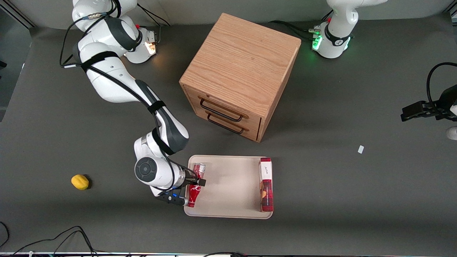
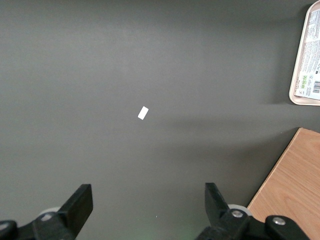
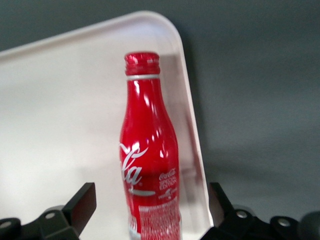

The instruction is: Place coke bottle on tray

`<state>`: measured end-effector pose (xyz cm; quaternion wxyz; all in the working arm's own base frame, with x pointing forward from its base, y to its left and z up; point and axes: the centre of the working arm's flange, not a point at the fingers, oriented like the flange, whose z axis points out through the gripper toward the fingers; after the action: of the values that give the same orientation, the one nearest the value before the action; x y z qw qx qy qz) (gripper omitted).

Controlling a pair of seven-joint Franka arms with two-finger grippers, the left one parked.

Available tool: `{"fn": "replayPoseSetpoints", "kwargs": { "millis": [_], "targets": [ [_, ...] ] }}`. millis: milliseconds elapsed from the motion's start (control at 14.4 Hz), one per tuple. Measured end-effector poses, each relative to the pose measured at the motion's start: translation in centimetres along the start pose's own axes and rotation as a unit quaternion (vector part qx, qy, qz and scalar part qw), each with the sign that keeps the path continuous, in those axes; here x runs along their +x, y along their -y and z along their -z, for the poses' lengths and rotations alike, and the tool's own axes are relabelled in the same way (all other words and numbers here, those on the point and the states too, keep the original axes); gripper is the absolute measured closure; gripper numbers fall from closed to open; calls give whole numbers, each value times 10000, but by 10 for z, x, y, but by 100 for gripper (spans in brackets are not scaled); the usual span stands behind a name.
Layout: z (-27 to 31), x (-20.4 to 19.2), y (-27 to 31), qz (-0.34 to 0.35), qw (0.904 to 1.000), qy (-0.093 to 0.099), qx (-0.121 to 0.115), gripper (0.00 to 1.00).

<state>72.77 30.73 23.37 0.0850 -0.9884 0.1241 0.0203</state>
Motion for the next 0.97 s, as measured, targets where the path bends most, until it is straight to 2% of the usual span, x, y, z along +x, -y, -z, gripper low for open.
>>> {"fn": "replayPoseSetpoints", "kwargs": {
  "millis": [139,347,486,625,694,764,972],
  "targets": [
    [61,-2,0,20,9999,36,-141,0],
    [198,-25,-8,45,9992,-42,-406,0],
    [288,-49,-35,-11,9979,-71,-644,0],
    [351,-74,-77,96,9948,193,-999,0],
    [376,-85,-96,70,9934,253,-1121,0],
    [397,-98,-115,17,9927,279,-1174,0],
    [442,-148,-177,-103,9941,364,-1018,0]
  ]
}}
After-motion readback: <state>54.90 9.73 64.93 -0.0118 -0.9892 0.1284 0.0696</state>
